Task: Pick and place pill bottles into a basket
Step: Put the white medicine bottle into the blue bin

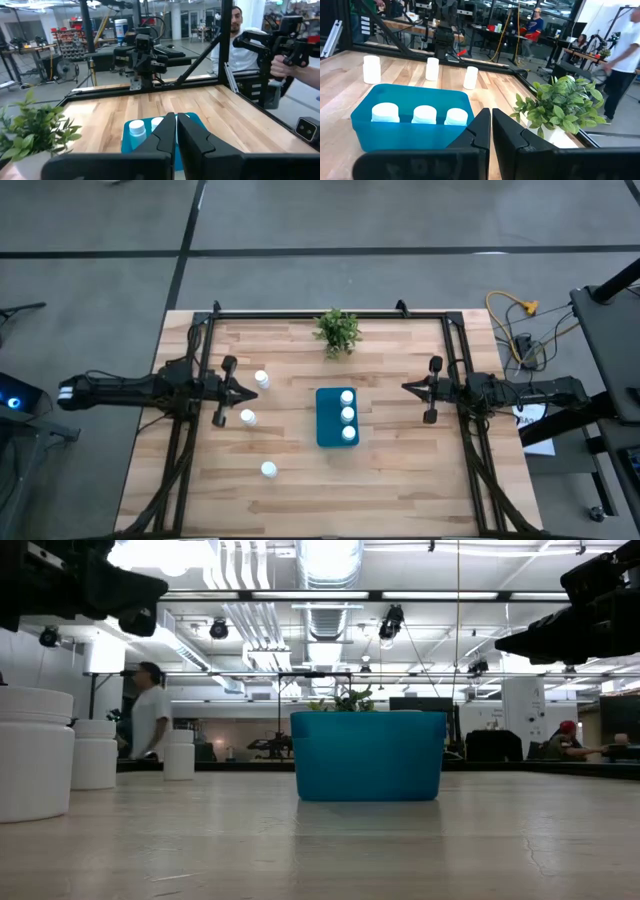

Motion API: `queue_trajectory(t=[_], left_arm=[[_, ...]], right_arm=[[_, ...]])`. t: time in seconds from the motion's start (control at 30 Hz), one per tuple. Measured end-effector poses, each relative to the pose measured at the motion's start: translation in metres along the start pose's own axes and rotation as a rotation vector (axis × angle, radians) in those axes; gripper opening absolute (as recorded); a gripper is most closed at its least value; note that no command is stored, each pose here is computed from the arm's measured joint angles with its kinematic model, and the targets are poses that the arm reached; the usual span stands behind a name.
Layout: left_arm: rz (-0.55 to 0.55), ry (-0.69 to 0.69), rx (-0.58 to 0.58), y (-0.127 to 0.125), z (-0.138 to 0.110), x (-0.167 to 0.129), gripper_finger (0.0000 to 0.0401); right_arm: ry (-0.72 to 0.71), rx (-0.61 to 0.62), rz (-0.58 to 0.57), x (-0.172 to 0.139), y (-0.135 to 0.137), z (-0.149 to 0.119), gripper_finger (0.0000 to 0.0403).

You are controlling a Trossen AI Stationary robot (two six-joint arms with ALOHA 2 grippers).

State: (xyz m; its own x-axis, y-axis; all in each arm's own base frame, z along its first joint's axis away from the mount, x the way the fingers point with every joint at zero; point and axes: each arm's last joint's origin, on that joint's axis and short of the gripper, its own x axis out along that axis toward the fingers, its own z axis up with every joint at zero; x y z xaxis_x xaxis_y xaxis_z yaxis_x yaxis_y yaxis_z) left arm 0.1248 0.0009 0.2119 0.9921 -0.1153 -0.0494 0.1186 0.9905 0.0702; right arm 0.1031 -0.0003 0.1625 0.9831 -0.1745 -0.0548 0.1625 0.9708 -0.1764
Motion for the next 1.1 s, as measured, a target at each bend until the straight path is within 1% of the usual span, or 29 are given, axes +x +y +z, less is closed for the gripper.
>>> queue_trajectory(t=[0.2,0.3,0.4,0.5,0.6,0.77,0.9,1.1], left_arm=[[-0.044,0.052,0.058,0.002,0.015,0.014,0.0],[-0.091,0.082,0.08,0.003,0.027,0.021,0.0],[-0.137,0.153,0.086,0.004,0.038,0.029,0.0],[-0.152,0.211,0.106,0.007,0.053,0.036,0.0],[-0.173,0.297,0.136,0.008,0.059,0.043,0.0],[-0.204,0.363,0.133,0.01,0.073,0.053,0.0004],[-0.233,0.418,0.135,0.01,0.077,0.059,0.0035],[-0.299,0.469,0.156,0.003,0.08,0.068,0.0115]], right_arm=[[0.001,0.004,0.001,0.0,0.0,0.0,0.0008],[0.007,0.005,0.002,0.0,0.0,-0.001,0.0008],[0.02,0.01,0.004,0.001,0.001,-0.002,0.0008],[0.036,0.019,0.006,0.002,0.001,-0.003,0.0008],[0.055,0.025,0.009,0.003,0.002,-0.004,0.0008],[0.078,0.035,0.012,0.005,0.002,-0.006,0.0008],[0.08,0.034,0.012,0.005,0.002,-0.007,0.0008],[0.08,0.034,0.012,0.005,0.002,-0.006,0.0008]])
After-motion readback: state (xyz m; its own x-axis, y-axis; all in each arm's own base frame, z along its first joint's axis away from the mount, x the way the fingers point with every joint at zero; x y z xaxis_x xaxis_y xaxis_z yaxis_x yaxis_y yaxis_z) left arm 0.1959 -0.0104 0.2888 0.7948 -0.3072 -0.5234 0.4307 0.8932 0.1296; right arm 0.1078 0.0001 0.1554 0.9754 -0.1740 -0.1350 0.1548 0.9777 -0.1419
